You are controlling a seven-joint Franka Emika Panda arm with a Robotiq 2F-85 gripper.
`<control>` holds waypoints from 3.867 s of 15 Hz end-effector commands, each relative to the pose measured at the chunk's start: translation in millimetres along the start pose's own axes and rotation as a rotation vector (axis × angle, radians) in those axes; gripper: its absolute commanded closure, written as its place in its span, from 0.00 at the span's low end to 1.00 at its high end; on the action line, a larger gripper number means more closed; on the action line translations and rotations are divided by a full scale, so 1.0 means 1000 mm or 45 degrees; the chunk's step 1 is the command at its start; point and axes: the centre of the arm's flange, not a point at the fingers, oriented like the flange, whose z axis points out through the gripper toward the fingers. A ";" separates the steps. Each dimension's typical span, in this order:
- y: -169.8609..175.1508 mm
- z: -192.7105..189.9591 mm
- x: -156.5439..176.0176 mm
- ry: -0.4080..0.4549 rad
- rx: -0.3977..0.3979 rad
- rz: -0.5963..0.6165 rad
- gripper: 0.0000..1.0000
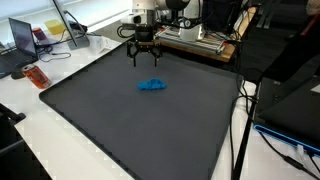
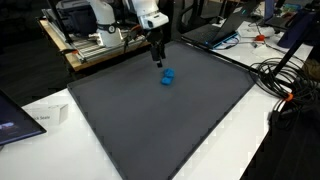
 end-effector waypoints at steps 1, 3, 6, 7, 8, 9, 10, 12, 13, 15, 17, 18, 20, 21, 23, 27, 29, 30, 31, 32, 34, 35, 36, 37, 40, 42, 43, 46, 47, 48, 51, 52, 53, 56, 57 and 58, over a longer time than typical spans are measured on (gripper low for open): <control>0.001 -0.008 0.038 -0.071 0.056 -0.188 0.00; 0.002 -0.009 0.052 -0.120 0.067 -0.287 0.00; -0.001 -0.005 0.043 -0.139 0.079 -0.301 0.00; 0.000 -0.006 0.047 -0.143 0.078 -0.302 0.00; 0.000 -0.006 0.047 -0.143 0.078 -0.302 0.00; -0.001 -0.005 0.047 -0.145 0.081 -0.303 0.00; -0.001 -0.005 0.046 -0.146 0.082 -0.302 0.00; -0.001 -0.004 0.046 -0.148 0.083 -0.301 0.00; 0.002 -0.004 0.051 -0.166 0.093 -0.332 0.00; 0.003 0.000 0.064 -0.200 0.135 -0.418 0.00; 0.000 0.004 0.073 -0.222 0.172 -0.480 0.00; -0.001 0.007 0.076 -0.237 0.188 -0.502 0.00; -0.005 0.012 0.082 -0.260 0.204 -0.559 0.00; -0.008 0.017 0.084 -0.265 0.203 -0.600 0.00; -0.012 0.027 0.086 -0.284 0.178 -0.680 0.00; -0.022 0.046 0.082 -0.345 0.171 -0.842 0.00; -0.024 0.053 0.079 -0.373 0.178 -0.896 0.00; -0.026 0.056 0.077 -0.382 0.181 -0.914 0.00; -0.027 0.060 0.075 -0.390 0.184 -0.940 0.00; -0.028 0.064 0.072 -0.396 0.184 -0.959 0.00; -0.029 0.071 0.068 -0.392 0.178 -0.988 0.00; -0.030 0.075 0.067 -0.394 0.173 -1.002 0.00; -0.030 0.079 0.065 -0.392 0.167 -1.013 0.00; -0.029 0.082 0.063 -0.397 0.154 -1.020 0.00; -0.028 0.093 0.056 -0.411 0.151 -1.061 0.00; -0.027 0.098 0.054 -0.412 0.152 -1.075 0.00; -0.027 0.099 0.054 -0.408 0.148 -1.075 0.00; -0.026 0.101 0.057 -0.376 0.144 -1.074 0.34; -0.025 0.101 0.059 -0.374 0.148 -1.073 0.41; -0.025 0.100 0.060 -0.372 0.149 -1.074 0.47; -0.023 0.099 0.063 -0.369 0.148 -1.075 0.66; -0.023 0.098 0.064 -0.368 0.150 -1.079 0.73; -0.024 0.098 0.064 -0.365 0.153 -1.082 0.80; -0.025 0.098 0.067 -0.354 0.163 -1.092 0.95; -0.025 0.098 0.067 -0.349 0.166 -1.097 0.97; -0.025 0.098 0.068 -0.346 0.171 -1.101 0.95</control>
